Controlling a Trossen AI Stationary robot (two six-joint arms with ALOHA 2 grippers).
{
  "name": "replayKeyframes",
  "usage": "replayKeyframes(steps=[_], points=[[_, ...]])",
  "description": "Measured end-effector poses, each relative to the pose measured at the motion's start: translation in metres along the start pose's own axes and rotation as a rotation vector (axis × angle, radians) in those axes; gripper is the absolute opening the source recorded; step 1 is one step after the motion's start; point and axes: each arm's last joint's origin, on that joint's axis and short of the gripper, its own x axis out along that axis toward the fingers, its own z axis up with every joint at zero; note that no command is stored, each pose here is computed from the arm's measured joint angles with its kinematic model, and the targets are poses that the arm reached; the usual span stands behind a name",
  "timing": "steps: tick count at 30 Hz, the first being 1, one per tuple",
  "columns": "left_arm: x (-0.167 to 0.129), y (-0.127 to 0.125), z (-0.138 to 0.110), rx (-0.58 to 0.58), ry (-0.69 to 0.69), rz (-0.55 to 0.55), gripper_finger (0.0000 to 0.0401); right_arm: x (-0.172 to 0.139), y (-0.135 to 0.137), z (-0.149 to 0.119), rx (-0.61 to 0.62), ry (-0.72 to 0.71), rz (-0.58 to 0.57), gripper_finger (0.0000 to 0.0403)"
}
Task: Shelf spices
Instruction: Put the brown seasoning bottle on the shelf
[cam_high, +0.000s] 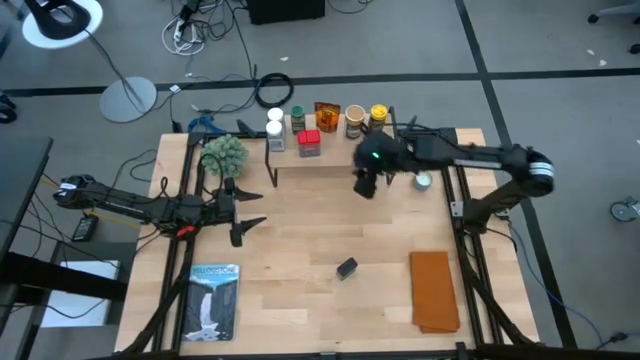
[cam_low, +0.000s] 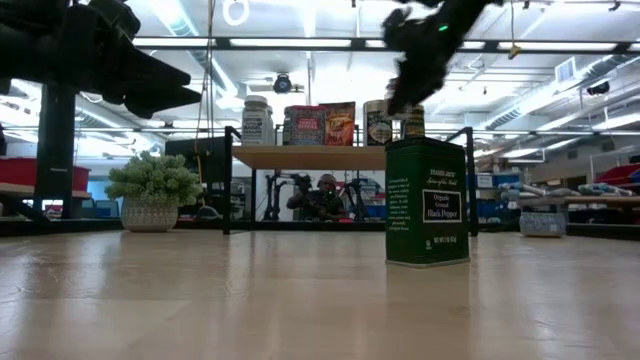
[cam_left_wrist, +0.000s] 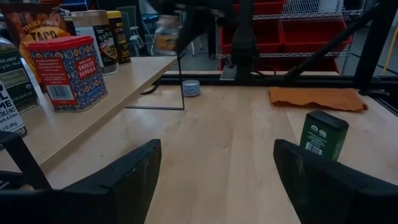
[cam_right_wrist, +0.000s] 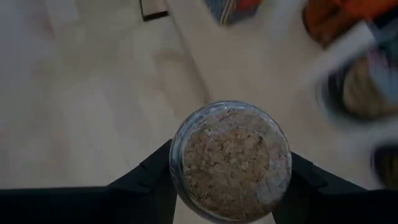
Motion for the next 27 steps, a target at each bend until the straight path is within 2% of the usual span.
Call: replayKeyframes(steps=[6,10,17,23,27], points=[[0.0,0.0,0.0,-0.001,-0.003,0.0,0.0317,0.038,-0.02,0.041,-0.062,0.009,0.04,0.0183],[0.0,0.0,0.0,-0.002,-0.003,0.0,0.0317,0.057,-0.032,0.056,-0.068,0.011,0.043,0.0183],[0.0,0.0,0.0,-0.002,-0.003,0.0,0.0317,0.083,-0.047,0.056,-0.04,0.061,0.064,0.0183],[0.0,0.0,0.0,-0.001,-0.003,0.0,0.0317,0.085,-0.048,0.056,-0.038,0.06,0.074,0.0184],[0.0,0.0,0.0,0.003,-0.003,0.0,0.0317,0.084,-0.045,0.054,-0.036,0.086,0.082,0.0245]])
